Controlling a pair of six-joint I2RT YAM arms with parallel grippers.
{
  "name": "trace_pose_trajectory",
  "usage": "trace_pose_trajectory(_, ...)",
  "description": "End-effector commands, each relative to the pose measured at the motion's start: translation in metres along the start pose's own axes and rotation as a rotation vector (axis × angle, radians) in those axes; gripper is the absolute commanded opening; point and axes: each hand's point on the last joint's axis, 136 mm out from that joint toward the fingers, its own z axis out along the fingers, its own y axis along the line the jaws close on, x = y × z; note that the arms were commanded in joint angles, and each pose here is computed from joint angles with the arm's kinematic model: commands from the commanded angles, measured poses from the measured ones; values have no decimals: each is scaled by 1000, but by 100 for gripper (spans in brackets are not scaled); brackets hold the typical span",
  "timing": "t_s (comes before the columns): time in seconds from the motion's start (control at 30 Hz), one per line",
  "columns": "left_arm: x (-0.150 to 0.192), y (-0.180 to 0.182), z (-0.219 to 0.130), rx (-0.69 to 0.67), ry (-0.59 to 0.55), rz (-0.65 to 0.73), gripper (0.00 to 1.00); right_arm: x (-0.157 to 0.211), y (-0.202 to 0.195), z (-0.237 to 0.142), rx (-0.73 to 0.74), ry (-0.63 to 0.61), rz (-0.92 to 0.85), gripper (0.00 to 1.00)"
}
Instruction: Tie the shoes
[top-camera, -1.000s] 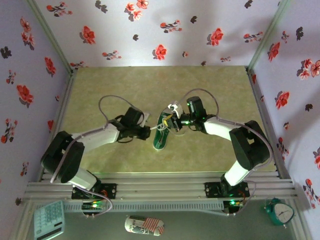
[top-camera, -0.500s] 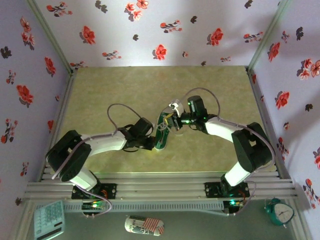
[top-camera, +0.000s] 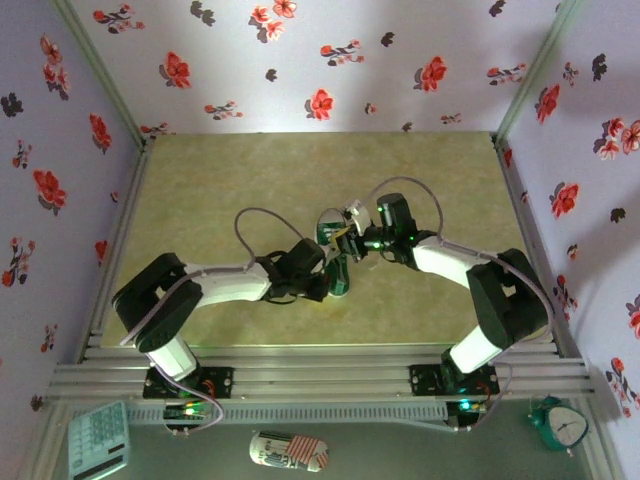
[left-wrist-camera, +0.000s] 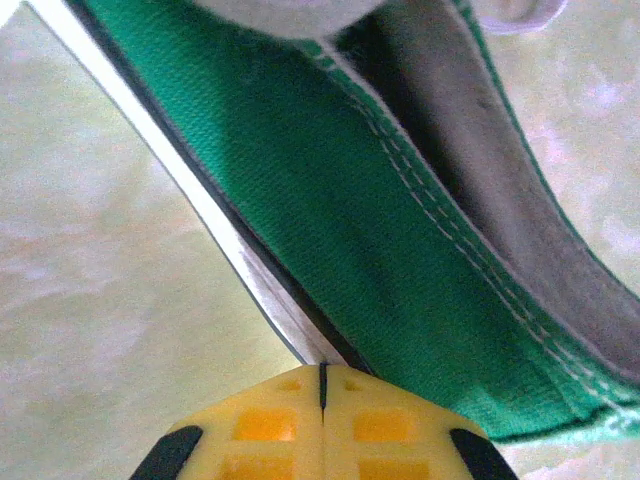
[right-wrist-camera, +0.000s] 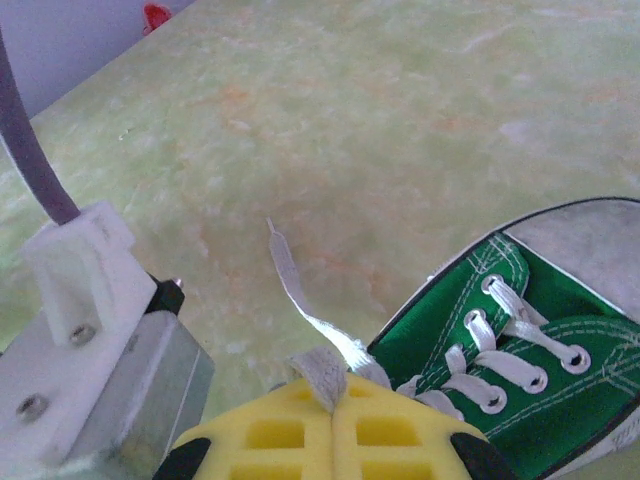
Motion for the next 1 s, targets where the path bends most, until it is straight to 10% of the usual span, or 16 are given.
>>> trace_pose_trajectory(0.0,-4,-29,5,101,-20,25,0,2,-2,-6,21,1,5,0)
trace_pose_trajectory(0.57,-46,104,-64,-263,-78,42,21,7,-7,-8,61,38,49,0)
trace_pose_trajectory(0.97,-76,98,-40,-84,32,276,58,8,-3,-8,40,57,41,0)
